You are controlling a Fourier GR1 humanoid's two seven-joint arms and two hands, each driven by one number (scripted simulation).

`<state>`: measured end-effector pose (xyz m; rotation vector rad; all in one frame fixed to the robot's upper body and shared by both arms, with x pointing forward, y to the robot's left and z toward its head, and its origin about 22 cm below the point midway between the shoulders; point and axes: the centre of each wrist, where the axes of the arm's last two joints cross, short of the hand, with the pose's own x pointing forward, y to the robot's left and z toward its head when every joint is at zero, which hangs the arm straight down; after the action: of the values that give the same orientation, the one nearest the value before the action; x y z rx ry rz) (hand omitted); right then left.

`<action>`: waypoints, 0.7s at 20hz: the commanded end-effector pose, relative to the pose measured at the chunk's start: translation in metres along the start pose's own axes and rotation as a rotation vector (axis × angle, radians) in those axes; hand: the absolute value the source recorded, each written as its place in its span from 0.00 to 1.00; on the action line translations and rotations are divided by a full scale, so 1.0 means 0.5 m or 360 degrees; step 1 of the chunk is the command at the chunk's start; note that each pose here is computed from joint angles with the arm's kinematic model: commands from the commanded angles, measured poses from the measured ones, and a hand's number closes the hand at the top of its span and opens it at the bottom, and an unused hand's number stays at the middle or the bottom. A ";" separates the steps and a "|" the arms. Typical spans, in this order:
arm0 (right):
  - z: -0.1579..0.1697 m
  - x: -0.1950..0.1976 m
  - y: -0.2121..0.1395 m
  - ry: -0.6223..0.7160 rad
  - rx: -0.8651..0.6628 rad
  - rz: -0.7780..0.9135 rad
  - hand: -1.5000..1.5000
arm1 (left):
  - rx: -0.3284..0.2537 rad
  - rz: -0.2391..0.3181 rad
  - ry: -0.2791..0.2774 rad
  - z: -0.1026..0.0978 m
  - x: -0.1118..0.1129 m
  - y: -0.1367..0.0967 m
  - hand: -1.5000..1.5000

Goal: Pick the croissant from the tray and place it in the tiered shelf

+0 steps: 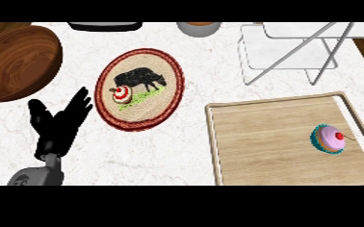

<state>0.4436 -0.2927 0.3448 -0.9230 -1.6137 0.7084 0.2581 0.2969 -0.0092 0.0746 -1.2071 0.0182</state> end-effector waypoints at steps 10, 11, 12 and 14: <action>-0.006 -0.037 -0.050 0.0154 -0.0219 -0.0775 0.00 | 0.0044 0.0001 0.0158 0.013 -0.056 0.003 0.50; -0.008 -0.019 -0.072 0.0145 -0.0237 -0.0839 0.00 | 0.0030 -0.0034 0.0115 -0.004 -0.016 -0.018 0.50; -0.013 -0.023 -0.031 0.0187 -0.0243 -0.0862 0.00 | 0.0015 0.0000 0.0155 0.025 -0.037 0.003 0.50; -0.013 -0.031 -0.049 0.0208 -0.0288 -0.1015 0.00 | 0.0022 -0.0003 0.0144 0.015 -0.038 -0.010 0.50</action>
<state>0.4464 -0.3150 0.3552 -0.6141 -1.7190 0.2003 0.2576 0.2907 -0.0070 0.0872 -1.2047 0.0214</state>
